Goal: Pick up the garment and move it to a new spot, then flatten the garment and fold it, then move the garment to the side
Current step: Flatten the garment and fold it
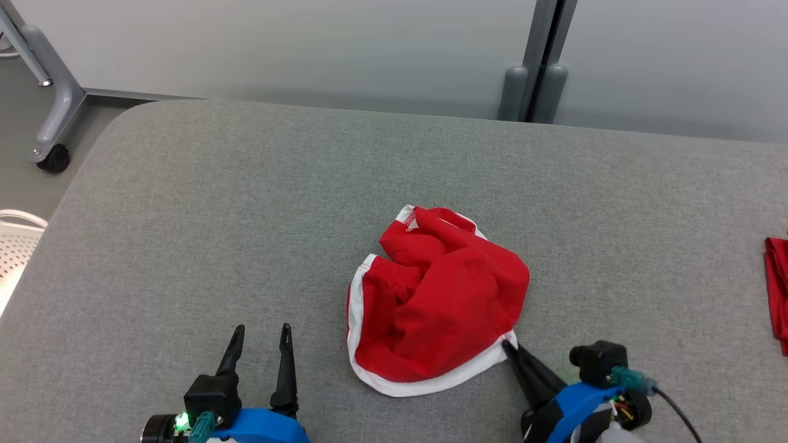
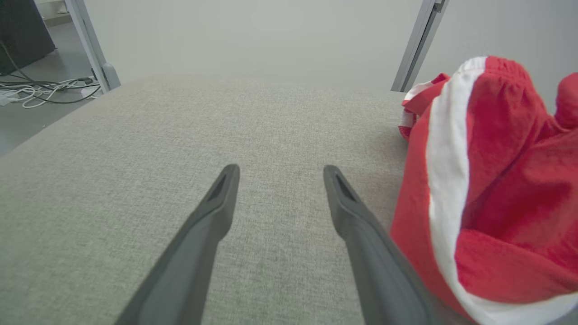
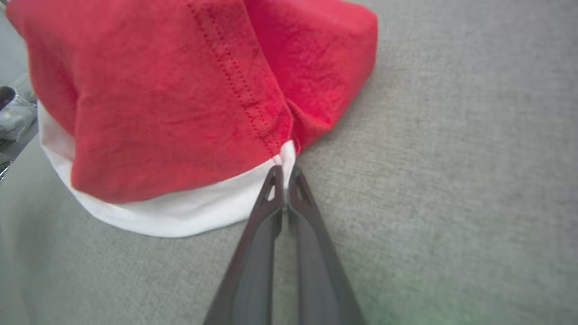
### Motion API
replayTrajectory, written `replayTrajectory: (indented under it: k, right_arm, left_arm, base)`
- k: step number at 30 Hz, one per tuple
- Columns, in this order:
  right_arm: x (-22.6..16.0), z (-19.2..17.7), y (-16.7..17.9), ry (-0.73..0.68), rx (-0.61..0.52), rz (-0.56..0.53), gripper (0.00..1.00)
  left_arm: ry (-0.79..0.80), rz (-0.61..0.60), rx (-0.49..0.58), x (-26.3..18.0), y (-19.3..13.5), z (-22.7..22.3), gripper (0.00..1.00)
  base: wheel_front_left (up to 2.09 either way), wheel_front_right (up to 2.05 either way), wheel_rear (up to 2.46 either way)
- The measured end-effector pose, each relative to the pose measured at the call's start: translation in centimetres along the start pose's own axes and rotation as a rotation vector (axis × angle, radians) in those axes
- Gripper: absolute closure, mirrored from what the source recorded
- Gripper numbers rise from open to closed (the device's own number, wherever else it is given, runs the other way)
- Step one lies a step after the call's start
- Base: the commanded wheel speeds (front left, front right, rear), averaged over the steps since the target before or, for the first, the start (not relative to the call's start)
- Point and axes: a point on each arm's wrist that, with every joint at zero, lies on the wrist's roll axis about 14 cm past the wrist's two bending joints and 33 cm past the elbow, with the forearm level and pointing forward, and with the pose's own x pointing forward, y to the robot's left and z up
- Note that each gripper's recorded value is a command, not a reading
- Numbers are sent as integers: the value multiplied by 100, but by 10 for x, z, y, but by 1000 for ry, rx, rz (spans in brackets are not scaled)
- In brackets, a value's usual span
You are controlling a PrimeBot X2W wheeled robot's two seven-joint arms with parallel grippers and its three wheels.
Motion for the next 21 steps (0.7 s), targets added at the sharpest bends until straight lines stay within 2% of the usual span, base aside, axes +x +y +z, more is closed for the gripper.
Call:
replayTrajectory:
  k: [5,8,12,16,21]
  right_arm:
    - [0,50,-22,-156,27,-62,100]
    - [-8,82,-44,-262,57,-127,100]
    - [-29,126,-83,-400,42,-240,100]
    - [-54,127,-125,-409,14,-377,100]
    - [-76,83,-149,-303,29,-494,100]
  left_arm:
    - [-5,-17,0,3,-6,2,0]
    - [-9,-33,-1,5,-11,3,0]
    - [-10,-64,-1,9,-21,4,0]
    - [-13,-100,2,13,-33,6,0]
    - [-17,-147,-2,16,-47,8,0]
  base:
    - [0,0,0]
    - [0,0,0]
    - [0,0,0]
    - [0,0,0]
    - [0,0,0]
